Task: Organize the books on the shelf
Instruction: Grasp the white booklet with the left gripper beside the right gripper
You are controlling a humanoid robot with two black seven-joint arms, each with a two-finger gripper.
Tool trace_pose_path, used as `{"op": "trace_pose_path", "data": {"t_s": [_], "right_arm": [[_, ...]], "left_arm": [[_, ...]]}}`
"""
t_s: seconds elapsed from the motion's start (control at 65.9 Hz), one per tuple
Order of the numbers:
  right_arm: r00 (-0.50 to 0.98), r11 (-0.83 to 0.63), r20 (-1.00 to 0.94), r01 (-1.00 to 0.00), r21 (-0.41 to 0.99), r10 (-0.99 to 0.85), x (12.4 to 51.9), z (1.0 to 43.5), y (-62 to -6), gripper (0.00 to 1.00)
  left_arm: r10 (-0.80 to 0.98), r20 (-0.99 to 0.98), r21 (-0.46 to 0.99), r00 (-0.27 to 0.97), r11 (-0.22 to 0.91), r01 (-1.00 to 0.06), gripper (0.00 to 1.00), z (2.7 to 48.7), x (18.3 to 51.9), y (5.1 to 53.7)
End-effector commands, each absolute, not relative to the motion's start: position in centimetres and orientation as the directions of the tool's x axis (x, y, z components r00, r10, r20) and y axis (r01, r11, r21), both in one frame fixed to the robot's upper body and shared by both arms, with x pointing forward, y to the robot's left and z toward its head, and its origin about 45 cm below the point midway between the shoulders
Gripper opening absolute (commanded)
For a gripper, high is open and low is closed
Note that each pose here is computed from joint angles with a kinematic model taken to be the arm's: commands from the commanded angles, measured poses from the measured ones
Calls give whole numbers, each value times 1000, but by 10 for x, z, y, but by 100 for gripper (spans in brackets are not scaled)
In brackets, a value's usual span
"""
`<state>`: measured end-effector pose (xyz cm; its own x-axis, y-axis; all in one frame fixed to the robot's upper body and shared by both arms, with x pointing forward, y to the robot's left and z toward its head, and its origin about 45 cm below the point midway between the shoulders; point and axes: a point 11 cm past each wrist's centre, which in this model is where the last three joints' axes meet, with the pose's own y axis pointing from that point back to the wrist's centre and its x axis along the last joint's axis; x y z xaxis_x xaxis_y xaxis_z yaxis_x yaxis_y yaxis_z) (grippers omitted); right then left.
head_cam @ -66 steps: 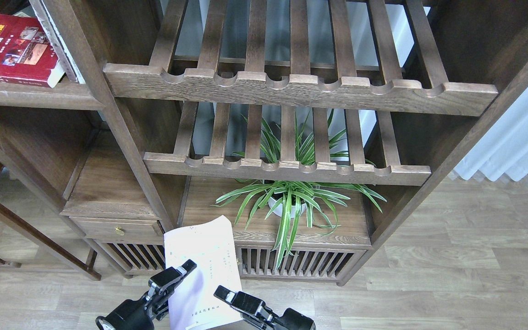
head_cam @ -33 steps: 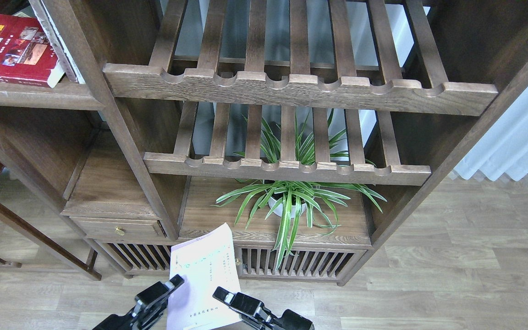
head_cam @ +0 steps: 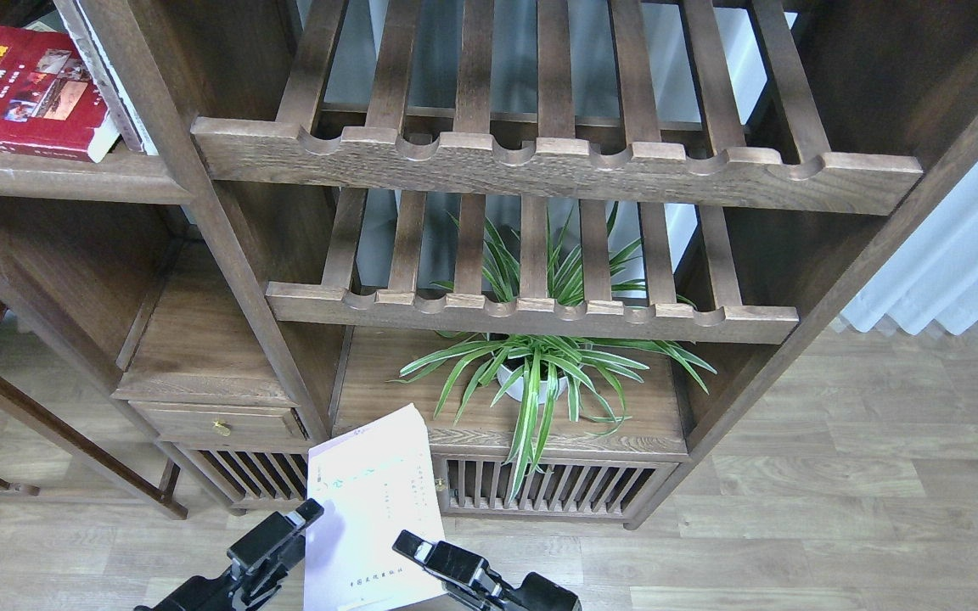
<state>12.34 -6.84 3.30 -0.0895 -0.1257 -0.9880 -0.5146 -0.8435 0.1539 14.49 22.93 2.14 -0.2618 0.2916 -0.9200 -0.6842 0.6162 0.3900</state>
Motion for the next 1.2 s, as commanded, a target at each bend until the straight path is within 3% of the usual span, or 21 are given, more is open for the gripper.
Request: {"op": "trace_pose_path", "data": {"t_s": [0.0,0.137,0.243,0.258,0.577,1.001,1.123,1.183], "right_arm": [[-90,-844,-988,-514,154,-126,123,33,-68,6],[-90,-844,-988,-514,154,-126,123,33,-68,6],[-89,-844,-988,-514,154,-127,123,33,-68,6],[-90,-844,-988,-514,154,-126,123,33,-68,6],[-89,-840,-988,-520,154,-126,125,33,-69,6],[-75,-814,-988,-561,153,-134,143,34,-80,6],[-77,-814,-988,-561,154,-134,142,33,-80,10],[-76,-815,-988,-559,152,-133,142,34,-79,18]], "left_arm": [[270,-928,372,-258,625,-687,82,22,147,219],[242,-937,350,-252,635,-689,75,25,148,207],[232,-940,340,-249,639,-690,59,26,149,203],[224,-944,330,-243,644,-690,50,28,150,200],[223,-944,330,-243,643,-692,10,29,150,201],[246,-943,331,-223,646,-688,8,37,148,214],[245,-945,326,-217,642,-694,8,39,151,216],[247,-944,328,-218,641,-694,8,39,151,217]]}}
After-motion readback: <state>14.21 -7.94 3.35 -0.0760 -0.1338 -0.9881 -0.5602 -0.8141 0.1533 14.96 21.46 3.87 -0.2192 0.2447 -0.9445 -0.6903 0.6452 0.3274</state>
